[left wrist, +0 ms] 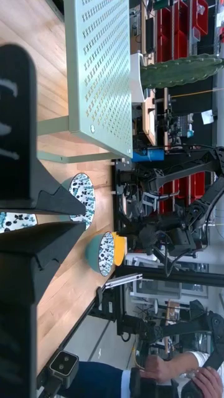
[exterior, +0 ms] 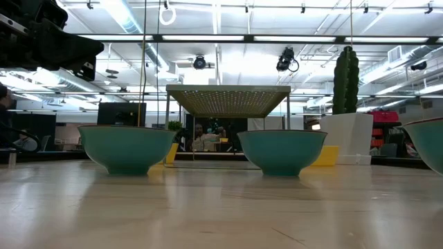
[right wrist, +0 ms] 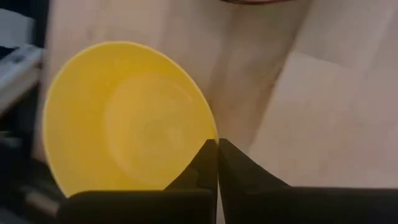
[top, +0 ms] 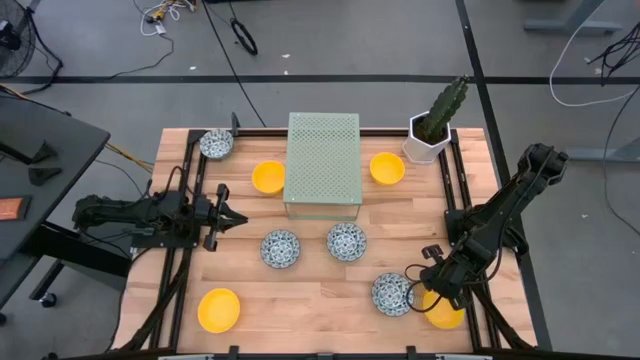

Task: Pick & Place Mini bowls
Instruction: Put the yellow bowl on the shelf

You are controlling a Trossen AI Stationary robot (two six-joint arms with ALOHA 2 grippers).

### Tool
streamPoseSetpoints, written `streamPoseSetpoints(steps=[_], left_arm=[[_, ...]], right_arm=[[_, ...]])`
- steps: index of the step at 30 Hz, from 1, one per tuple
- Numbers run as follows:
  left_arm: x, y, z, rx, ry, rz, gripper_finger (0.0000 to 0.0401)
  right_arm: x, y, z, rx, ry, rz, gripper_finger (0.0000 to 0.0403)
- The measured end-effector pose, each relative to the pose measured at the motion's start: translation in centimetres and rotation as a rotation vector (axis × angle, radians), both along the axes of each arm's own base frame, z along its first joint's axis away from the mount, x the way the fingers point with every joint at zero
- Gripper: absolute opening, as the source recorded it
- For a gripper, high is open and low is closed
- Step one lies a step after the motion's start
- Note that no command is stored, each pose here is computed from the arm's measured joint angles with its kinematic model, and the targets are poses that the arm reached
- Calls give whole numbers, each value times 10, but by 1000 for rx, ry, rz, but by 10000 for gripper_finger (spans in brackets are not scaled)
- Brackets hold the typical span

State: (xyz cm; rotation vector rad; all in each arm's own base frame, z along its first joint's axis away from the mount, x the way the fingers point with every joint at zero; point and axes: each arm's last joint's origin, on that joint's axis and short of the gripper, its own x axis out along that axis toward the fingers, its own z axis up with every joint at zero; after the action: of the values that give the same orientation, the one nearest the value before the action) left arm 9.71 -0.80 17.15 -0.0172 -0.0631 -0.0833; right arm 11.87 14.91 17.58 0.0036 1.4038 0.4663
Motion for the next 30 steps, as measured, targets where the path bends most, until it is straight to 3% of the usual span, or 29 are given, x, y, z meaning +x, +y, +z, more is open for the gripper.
streamPoseSetpoints(steps=[8,19,30], left_arm=[[0,0,0,0,0,0,34],[0,0,0,0,0,0,34],[0,0,0,0,0,0,34]], right_arm=[[4,7,48,184,2,9,1],[26,-1,133,274,-187,-52,0],[62,-46,195,267,-397,-325,0]])
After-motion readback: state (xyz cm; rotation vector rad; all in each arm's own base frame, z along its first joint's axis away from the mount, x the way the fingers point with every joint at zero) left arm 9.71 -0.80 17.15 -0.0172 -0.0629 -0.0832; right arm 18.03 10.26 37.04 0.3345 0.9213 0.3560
